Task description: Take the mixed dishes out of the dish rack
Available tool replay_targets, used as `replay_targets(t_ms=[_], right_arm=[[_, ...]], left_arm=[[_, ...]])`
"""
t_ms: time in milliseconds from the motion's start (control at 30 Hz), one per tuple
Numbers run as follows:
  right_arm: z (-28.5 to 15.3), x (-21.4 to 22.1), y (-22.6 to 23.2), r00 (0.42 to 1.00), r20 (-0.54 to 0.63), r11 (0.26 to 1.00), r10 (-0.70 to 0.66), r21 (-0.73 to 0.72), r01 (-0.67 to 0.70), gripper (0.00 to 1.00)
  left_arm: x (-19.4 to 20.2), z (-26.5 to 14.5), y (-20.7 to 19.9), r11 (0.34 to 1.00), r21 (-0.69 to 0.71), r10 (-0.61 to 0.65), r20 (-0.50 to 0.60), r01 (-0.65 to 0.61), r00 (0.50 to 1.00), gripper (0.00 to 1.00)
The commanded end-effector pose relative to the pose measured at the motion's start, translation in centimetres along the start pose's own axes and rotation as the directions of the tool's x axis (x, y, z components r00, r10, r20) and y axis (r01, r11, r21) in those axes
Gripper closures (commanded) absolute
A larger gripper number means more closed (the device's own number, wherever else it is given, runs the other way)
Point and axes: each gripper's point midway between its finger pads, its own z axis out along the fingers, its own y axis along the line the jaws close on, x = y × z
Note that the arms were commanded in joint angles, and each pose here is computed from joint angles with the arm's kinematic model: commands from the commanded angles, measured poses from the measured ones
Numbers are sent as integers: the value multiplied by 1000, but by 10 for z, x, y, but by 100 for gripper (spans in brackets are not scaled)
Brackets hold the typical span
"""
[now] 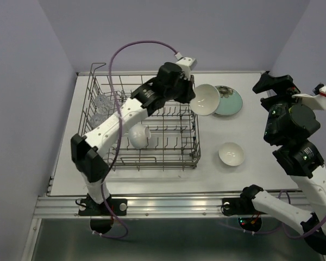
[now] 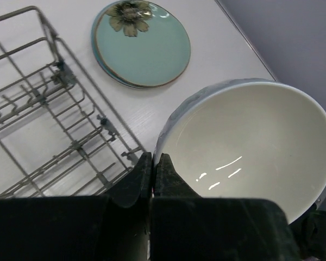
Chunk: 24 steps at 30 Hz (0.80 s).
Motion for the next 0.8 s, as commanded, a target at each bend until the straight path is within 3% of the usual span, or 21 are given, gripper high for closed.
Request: replay_targets(t_ms=[0, 67, 200, 400, 767], right_arm=[[0, -12, -21, 997, 48, 993, -66, 104, 61, 0], [-2, -11, -15, 997, 28, 996, -68, 56, 66, 0], [-2, -5, -8, 997, 6, 997, -75, 19, 75, 0], [4, 11, 2, 994, -29, 994, -110, -14, 109, 0], [7, 32, 13, 987, -78, 988, -142, -68, 136, 0]], left_arm=[[-15, 19, -59, 993, 63, 104, 16, -104, 994, 100], [8, 31, -82, 987, 89, 142, -55, -137, 988, 100], [26, 57, -126, 968, 168, 202, -89, -185, 975, 100], [79, 82, -156, 955, 210, 248, -171, -211, 954, 100], [144, 117, -151, 957, 164, 280, -292, -240, 915, 100]])
